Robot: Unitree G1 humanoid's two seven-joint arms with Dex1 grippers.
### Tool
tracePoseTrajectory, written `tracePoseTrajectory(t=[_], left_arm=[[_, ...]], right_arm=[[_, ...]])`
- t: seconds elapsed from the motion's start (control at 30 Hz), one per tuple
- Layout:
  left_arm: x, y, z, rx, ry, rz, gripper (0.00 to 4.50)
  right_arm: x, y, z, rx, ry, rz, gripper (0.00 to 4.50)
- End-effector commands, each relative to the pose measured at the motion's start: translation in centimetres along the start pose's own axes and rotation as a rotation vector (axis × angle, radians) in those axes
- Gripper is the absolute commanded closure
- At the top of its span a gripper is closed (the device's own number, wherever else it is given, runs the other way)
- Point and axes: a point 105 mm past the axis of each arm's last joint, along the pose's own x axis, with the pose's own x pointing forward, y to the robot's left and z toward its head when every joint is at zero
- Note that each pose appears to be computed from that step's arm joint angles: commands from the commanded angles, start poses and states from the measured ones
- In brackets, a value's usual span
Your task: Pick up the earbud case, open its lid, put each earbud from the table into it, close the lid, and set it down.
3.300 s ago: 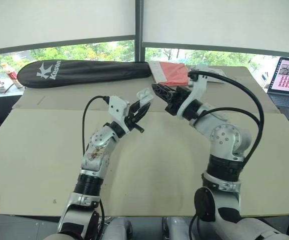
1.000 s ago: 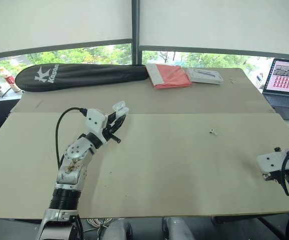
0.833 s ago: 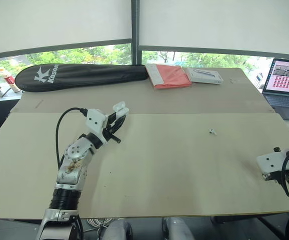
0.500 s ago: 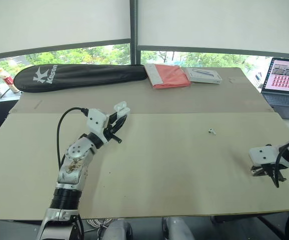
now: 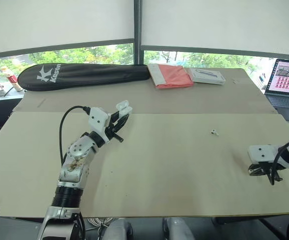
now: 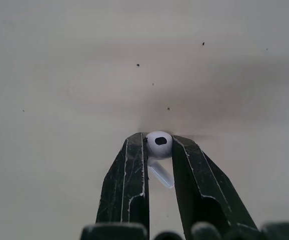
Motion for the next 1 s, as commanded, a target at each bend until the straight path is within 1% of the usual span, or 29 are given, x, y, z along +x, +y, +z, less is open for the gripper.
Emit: tracePoseTrajectory(t=[0.03,0.1,0.17,0.23,0.47,0.83,1.0], left_arm=[[0.2,-0.1,1.4,0.026,-0.048,-0.007,3.93],[0.1,-0.2,1.4,0.025,-0.048,-0.006,3.93],[0.1,-0.2,1.3,0.024,-0.048,-0.003,3.93],[0.0,-0.2,1.3,0.023,-0.048,0.001,3.93],[-0.3,-0.2,1.2,0.018,-0.044,0.008,3.93],[-0.3,-0.3,1.2,0.012,-0.046,0.020,3.93],[-0.5,-0.3,1.0,0.011,-0.040,0.026,3.93]], right_arm=[[-0.5,0.4,-0.9,-0.015,0.052,0.014,4.17],[-0.6,0.4,-0.9,-0.026,0.059,0.017,4.17],[-0.6,0.3,-0.9,-0.029,0.063,0.019,3.15],[-0.6,0.3,-1.0,-0.034,0.071,0.018,2.54],[-0.4,0.4,-1.2,-0.064,0.106,0.054,2.54],[-0.2,-0.6,0.4,-0.139,0.113,0.084,2.54],[-0.2,-0.6,0.9,-0.086,0.083,0.104,2.54]])
